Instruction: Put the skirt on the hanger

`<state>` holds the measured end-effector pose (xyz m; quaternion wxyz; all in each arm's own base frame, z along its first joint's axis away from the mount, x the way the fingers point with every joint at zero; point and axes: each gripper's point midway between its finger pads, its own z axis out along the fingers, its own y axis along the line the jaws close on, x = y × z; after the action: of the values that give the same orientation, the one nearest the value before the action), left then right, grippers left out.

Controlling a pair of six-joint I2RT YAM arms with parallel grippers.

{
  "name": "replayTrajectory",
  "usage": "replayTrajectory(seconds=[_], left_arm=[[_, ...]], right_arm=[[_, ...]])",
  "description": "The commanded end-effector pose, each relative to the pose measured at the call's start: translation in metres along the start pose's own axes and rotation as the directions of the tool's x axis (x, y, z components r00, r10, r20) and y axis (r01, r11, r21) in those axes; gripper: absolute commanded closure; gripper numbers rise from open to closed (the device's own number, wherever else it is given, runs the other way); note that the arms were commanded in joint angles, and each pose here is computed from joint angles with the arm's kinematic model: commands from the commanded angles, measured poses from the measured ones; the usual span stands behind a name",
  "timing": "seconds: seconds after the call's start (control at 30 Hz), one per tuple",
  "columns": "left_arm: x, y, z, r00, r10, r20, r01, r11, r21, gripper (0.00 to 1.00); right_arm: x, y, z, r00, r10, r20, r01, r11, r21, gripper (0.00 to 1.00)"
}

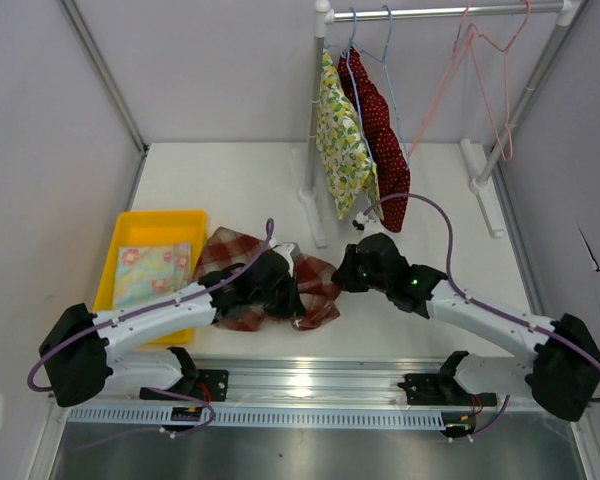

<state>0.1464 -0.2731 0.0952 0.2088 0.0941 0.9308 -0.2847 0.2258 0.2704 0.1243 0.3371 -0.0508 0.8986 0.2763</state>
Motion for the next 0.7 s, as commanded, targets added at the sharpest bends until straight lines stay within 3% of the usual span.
replayTrajectory(seconds=[0.0, 0.07, 0.17, 0.27, 0.43, 0.67], left_arm=[[-0.043, -0.007, -0.005, 0.995, 0.055, 0.087, -0.057, 0.998, 0.024, 0.99], [-0.043, -0.015, 0.004, 0.993, 0.112, 0.037, -0.114, 0.991, 0.065, 0.98], [-0.073, -0.053, 0.003, 0.982, 0.169, 0.084, -0.181, 0.971, 0.154, 0.94], [-0.090, -0.076, 0.000, 0.971, 0.204, 0.123, -0.227, 0.949, 0.217, 0.84], [-0.112, -0.101, -0.015, 0.947, 0.225, 0.228, -0.286, 0.916, 0.283, 0.51], [-0.109, -0.091, -0.043, 0.904, 0.130, 0.407, -0.275, 0.907, 0.320, 0.38]], right_arm=[[-0.036, 0.007, -0.039, 0.995, -0.019, 0.101, 0.017, 1.000, 0.022, 1.00], [-0.055, 0.019, -0.057, 0.988, -0.022, 0.151, 0.022, 1.000, -0.002, 1.00], [-0.076, 0.026, -0.080, 0.978, -0.052, 0.200, 0.051, 0.999, 0.013, 1.00], [-0.108, 0.040, -0.104, 0.957, -0.089, 0.275, 0.085, 0.996, 0.027, 1.00], [-0.153, 0.062, -0.134, 0.928, -0.125, 0.352, 0.119, 0.992, 0.039, 1.00], [-0.182, 0.081, -0.136, 0.910, -0.169, 0.379, 0.148, 0.985, 0.085, 1.00]])
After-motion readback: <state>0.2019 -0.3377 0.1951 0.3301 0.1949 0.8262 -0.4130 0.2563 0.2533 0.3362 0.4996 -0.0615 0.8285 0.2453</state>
